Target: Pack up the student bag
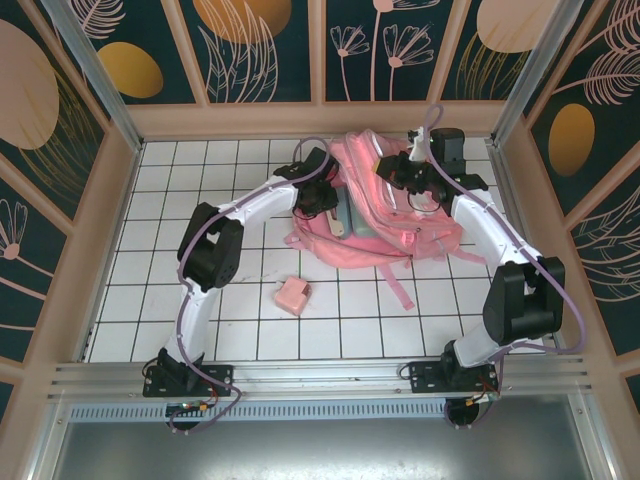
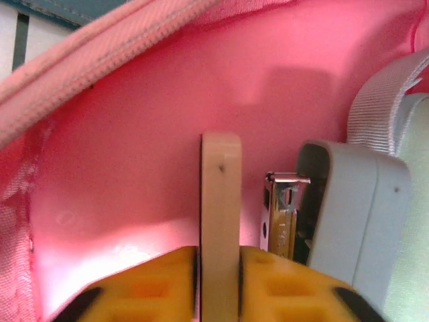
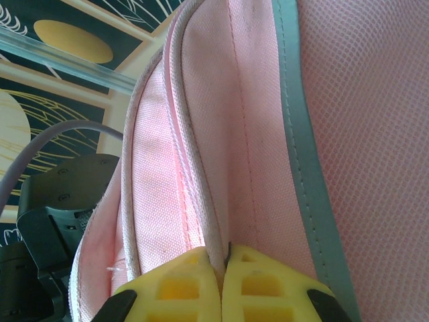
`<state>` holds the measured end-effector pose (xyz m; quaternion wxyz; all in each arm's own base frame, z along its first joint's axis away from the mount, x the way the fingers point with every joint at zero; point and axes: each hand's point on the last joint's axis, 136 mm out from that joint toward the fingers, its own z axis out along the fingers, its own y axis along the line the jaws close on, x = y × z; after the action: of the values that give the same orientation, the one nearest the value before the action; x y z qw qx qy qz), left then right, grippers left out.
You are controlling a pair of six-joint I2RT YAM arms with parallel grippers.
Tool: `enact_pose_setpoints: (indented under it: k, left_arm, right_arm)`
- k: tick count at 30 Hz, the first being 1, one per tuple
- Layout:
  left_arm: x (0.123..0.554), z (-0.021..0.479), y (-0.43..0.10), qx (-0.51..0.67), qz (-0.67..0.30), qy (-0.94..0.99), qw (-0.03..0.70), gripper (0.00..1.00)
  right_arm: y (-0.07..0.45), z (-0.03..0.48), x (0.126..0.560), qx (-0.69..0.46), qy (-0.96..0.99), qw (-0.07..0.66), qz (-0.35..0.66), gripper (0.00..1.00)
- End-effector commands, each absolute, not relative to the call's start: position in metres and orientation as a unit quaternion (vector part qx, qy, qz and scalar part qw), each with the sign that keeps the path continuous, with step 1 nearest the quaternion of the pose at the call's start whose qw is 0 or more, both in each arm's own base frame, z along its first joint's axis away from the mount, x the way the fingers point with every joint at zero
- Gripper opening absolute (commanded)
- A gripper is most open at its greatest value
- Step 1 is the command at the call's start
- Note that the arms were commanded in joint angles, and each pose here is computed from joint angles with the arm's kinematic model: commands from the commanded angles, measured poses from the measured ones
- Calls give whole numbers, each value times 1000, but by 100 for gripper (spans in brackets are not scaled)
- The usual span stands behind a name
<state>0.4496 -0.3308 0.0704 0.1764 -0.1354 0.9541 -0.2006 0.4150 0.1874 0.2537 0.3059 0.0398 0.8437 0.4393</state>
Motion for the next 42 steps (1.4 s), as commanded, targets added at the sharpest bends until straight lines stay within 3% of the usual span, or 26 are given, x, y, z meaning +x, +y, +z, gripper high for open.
enact_pose_setpoints:
  k: [1, 3, 6, 13, 18, 26, 42]
  left_arm:
    - [447, 95, -340, -136, -220, 948, 186, 38]
    - [447, 108, -337, -135, -220, 946, 196, 51]
    - [446, 128, -335, -128, -224, 943, 210, 59]
    - [457, 173, -308, -101, -218, 935, 260, 60]
    - [480, 180, -267, -91, -180, 935, 293, 59]
    - [521, 134, -214, -78, -123, 945, 294, 55]
    - [583, 48, -231, -34, -187, 943, 271, 55]
  right_arm:
    - [188, 292, 406, 18, 817, 342, 463, 0]
    - [188, 291, 406, 18, 818, 341, 463, 0]
    - [188, 292, 406, 17, 818, 342, 463, 0]
    - [190, 287, 406, 15, 820, 333, 465, 0]
    - [190, 285, 405, 16, 822, 329, 465, 0]
    - [191, 286, 402, 21, 825, 326, 462, 0]
    - [195, 284, 404, 28, 832, 322, 451, 0]
